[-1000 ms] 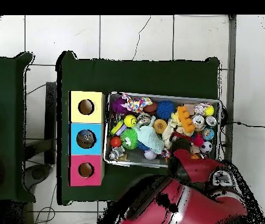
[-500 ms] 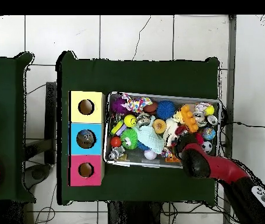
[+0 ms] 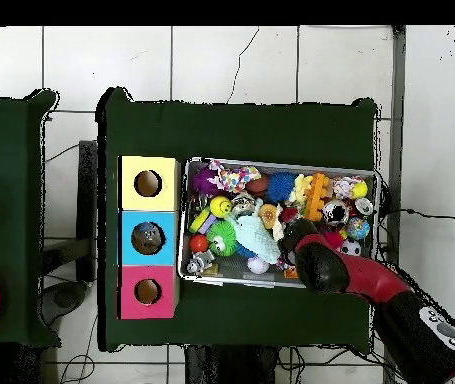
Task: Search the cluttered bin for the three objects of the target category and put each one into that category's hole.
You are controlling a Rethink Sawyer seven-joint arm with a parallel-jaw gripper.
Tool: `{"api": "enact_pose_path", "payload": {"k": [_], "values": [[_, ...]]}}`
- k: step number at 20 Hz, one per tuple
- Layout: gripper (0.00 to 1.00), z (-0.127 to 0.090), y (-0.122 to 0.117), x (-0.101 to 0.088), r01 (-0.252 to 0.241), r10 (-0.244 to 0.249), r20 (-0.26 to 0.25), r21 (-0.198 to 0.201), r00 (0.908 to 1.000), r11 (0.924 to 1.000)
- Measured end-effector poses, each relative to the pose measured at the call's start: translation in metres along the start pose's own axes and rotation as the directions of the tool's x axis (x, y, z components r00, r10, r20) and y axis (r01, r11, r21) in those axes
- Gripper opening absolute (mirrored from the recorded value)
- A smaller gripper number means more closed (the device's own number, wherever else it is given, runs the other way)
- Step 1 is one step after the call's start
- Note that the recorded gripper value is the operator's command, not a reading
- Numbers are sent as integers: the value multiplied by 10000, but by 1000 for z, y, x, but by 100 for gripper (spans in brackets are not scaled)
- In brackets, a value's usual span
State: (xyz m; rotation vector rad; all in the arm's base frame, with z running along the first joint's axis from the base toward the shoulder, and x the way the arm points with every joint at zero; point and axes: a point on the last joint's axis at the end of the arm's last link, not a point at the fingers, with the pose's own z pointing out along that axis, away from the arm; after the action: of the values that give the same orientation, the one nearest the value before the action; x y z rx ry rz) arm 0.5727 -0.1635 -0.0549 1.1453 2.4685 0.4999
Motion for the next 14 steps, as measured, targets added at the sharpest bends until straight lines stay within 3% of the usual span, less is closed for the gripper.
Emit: {"api": "enact_pose_path", "payload": {"k": [9, 14], "values": [[100, 17, 48, 70, 438, -465, -1144, -261, 9923, 9987], [100, 18, 62, 81, 484, -515, -1304, -268, 9901, 9985]]}}
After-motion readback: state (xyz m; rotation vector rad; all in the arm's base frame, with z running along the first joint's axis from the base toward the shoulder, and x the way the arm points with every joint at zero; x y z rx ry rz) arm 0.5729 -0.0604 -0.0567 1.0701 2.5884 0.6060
